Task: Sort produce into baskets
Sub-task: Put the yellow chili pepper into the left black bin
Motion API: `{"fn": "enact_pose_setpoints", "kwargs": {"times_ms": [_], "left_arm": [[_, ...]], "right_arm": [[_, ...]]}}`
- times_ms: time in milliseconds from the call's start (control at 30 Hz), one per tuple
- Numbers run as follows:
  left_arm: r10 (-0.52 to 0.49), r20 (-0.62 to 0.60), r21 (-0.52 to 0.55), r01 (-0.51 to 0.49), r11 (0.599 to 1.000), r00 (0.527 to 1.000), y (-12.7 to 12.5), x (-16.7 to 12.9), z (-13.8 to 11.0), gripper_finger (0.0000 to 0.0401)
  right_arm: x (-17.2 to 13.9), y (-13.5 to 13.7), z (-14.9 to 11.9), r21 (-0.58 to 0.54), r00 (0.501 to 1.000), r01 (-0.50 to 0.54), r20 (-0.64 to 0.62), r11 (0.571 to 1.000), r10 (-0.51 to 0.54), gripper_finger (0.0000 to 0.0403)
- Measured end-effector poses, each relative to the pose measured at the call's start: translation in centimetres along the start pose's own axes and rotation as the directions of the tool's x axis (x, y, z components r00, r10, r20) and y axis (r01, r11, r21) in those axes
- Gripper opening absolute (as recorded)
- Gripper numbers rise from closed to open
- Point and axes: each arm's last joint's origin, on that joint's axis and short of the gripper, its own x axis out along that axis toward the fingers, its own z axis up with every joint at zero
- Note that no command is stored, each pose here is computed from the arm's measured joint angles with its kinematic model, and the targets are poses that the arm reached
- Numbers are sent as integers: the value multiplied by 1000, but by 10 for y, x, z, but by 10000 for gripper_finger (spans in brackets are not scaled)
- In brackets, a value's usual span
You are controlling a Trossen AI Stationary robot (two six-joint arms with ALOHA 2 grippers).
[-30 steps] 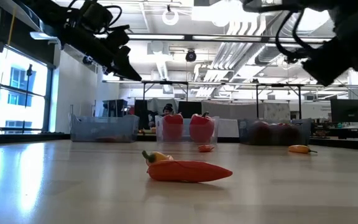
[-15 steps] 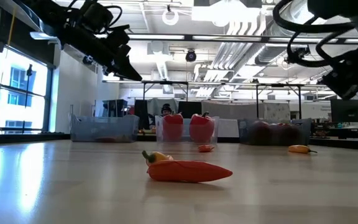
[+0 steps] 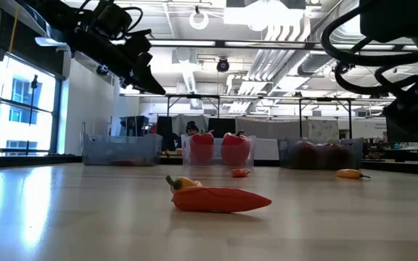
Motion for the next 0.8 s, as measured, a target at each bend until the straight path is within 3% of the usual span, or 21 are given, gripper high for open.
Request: {"fn": "enact_pose_setpoints", "kwargs": {"times_ms": [200, 433, 600, 700, 800], "left_arm": [[2, 31, -58, 0, 998, 1000, -1, 2, -19, 3], [-106, 143, -105, 122, 987, 984, -7, 0, -38, 3], [-121, 169, -165, 149, 975, 978, -7, -1, -36, 3], [-119, 184, -205, 156, 966, 976, -6, -1, -34, 3], [-149, 211, -214, 194, 957, 966, -9, -2, -31, 3]], "right_arm": [[0, 0, 1, -45, 999, 16, 47, 999, -14, 96], [-6, -3, 5, -141, 997, 22, 82, 990, -11, 12], [-30, -12, 12, -212, 969, 35, 246, 977, 18, 9], [-51, -20, 18, -246, 912, 66, 408, 967, 41, 6], [-74, -25, 33, -263, 778, 125, 625, 957, 70, 3]]}}
